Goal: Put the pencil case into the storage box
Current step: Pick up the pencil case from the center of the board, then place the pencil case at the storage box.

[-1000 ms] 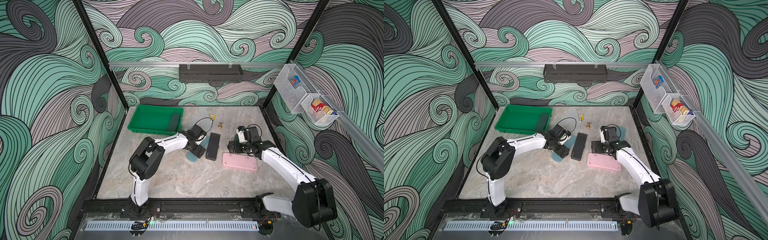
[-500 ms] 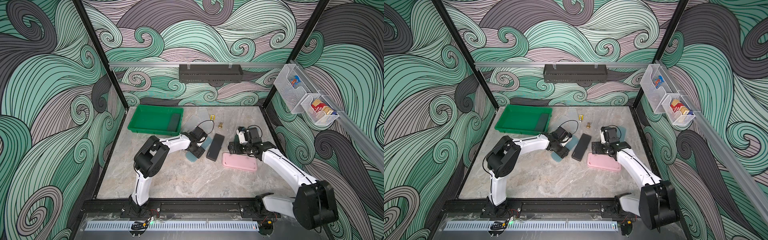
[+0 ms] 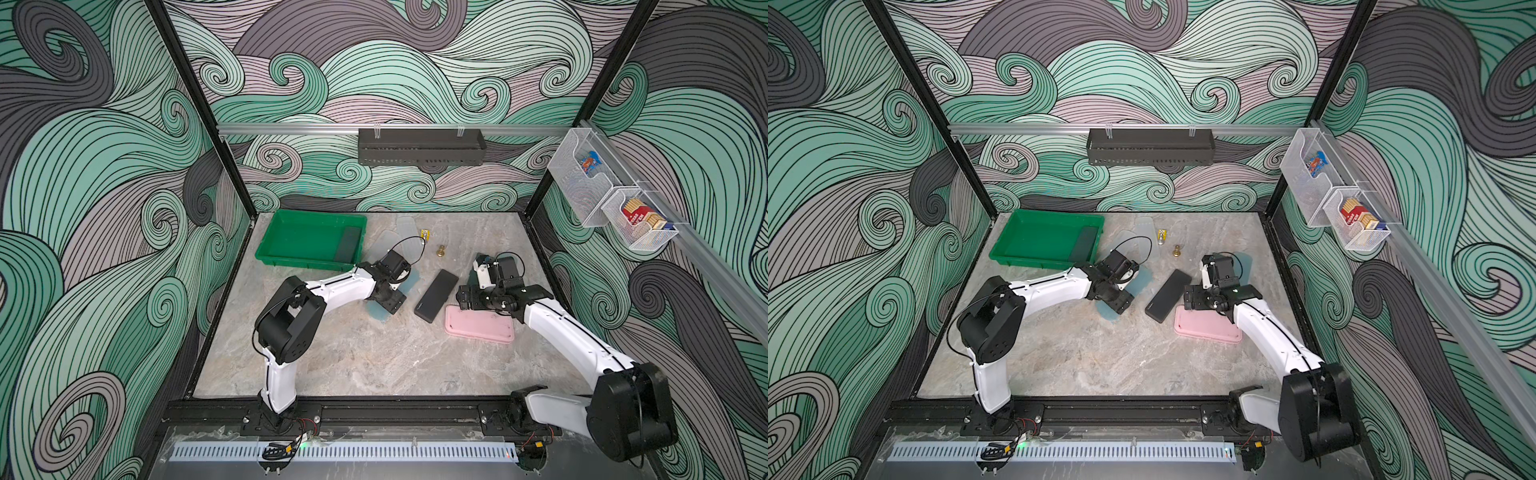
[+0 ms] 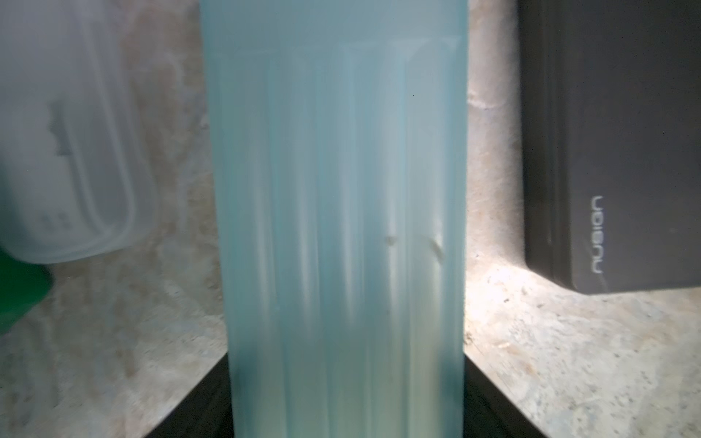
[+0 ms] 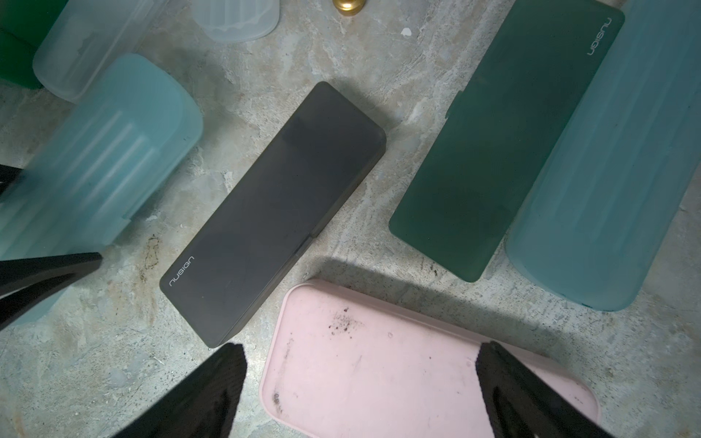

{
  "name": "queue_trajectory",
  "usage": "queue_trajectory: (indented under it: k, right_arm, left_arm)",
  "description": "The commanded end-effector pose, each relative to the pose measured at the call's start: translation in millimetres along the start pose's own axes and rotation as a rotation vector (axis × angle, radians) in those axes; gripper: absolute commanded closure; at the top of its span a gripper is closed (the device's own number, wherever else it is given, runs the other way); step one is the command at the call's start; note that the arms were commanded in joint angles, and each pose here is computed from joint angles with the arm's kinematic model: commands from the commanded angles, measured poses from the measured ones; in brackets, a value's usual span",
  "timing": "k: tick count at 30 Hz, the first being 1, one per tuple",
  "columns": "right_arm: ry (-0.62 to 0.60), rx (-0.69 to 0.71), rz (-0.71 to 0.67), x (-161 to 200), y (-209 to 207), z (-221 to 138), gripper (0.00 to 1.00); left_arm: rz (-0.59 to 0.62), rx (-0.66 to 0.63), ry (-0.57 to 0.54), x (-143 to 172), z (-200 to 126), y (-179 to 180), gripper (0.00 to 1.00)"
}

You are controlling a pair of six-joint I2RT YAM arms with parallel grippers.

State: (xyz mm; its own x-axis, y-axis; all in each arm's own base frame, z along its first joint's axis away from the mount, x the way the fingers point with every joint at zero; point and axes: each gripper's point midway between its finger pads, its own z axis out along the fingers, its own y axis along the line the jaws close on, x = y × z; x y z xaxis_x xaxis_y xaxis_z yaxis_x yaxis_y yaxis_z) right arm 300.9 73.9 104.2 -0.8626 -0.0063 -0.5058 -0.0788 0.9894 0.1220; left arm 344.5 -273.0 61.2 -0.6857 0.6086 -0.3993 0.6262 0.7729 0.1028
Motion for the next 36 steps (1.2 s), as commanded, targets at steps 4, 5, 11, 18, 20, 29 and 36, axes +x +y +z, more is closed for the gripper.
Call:
queue_trajectory:
  k: [4,5,11,18,20,29,36]
  right_arm:
    - [-0.013,-0.010,-0.008,-3.8,3.0,-3.7,0.01]
    - [-0.015,-0.011,-0.008,-4.8,3.0,-4.0,0.01]
    - [-0.008,-0.022,-0.014,-6.8,5.6,-2.2,0.01]
    - [0.013,-0.054,-0.016,-7.5,11.8,2.5,0.01]
    - [0.017,-0.052,-0.016,-7.2,11.7,3.8,0.01]
    - [0.033,-0.055,-0.016,-3.3,11.9,7.8,0.01]
    - [0.040,-0.055,-0.017,-5.2,12.8,10.3,0.01]
  left_arm:
    - [-0.153,-0.093,-0.119,-36.1,-56.0,64.4,0.23]
    - [-0.168,-0.107,-0.134,-39.8,-61.8,75.6,0.23]
    - [-0.311,-0.234,-0.231,-61.6,-83.9,178.8,0.23]
    - [-0.317,-0.411,-0.242,-73.0,-70.0,273.8,0.23]
    - [-0.314,-0.420,-0.228,-71.8,-53.8,286.7,0.22]
    - [-0.326,-0.379,-0.137,-45.3,23.3,315.8,0.22]
    - [-0.325,-0.364,-0.108,-34.8,39.8,316.8,0.19]
